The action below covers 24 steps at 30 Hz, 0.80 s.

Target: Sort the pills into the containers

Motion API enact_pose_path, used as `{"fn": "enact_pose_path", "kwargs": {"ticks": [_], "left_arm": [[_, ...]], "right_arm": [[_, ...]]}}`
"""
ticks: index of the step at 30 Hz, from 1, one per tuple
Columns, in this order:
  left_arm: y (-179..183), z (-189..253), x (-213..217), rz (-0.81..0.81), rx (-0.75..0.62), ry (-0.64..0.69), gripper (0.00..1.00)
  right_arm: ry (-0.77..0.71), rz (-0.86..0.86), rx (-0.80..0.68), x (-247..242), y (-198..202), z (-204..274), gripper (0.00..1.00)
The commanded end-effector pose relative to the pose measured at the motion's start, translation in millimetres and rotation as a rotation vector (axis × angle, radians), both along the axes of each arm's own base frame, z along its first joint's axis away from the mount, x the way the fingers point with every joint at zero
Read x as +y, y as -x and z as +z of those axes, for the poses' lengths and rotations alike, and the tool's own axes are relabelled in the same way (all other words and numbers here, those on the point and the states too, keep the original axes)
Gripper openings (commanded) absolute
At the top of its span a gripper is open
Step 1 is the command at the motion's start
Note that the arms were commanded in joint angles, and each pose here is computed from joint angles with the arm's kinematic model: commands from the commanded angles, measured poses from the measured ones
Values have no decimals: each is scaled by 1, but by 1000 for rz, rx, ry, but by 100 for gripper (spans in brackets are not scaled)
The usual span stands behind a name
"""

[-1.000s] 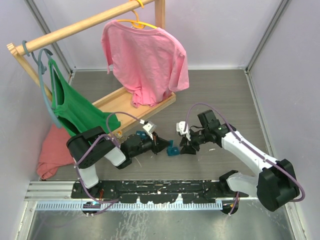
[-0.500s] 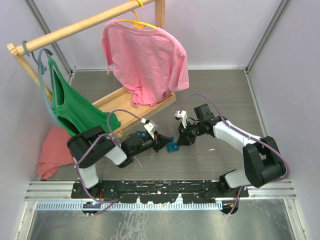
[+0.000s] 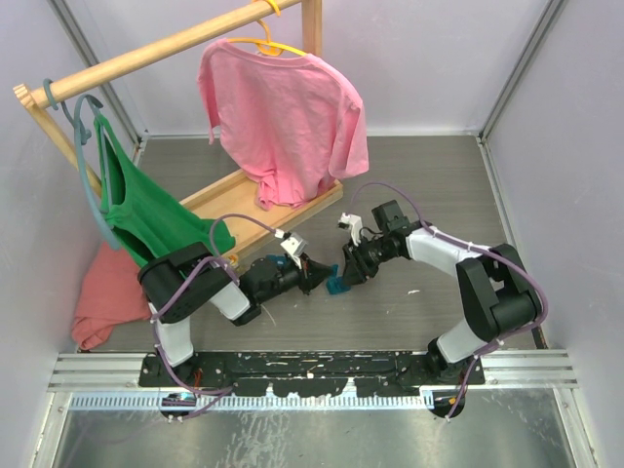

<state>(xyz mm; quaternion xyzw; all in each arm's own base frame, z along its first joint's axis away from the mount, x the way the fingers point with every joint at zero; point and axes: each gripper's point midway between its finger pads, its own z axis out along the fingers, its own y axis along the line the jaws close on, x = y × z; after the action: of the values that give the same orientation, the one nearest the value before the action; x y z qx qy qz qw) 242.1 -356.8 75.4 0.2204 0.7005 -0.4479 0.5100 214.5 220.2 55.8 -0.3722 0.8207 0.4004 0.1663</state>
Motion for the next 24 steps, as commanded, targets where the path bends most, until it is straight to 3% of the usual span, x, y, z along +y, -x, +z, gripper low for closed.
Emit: {"fn": "enact_pose_path", "kwargs": {"ticks": [1, 3, 12, 24], "left_arm": [[-11, 26, -3, 31, -61, 78, 0], [-11, 25, -3, 32, -59, 76, 0], [-10, 23, -4, 26, -52, 76, 0], [-11, 21, -5, 32, -25, 85, 1]], "right_arm": [[4, -40, -140, 3, -27, 22, 45], [15, -54, -165, 0, -30, 25, 50], [78, -84, -78, -5, -29, -1, 54], [69, -70, -5, -1, -22, -12, 49]]}}
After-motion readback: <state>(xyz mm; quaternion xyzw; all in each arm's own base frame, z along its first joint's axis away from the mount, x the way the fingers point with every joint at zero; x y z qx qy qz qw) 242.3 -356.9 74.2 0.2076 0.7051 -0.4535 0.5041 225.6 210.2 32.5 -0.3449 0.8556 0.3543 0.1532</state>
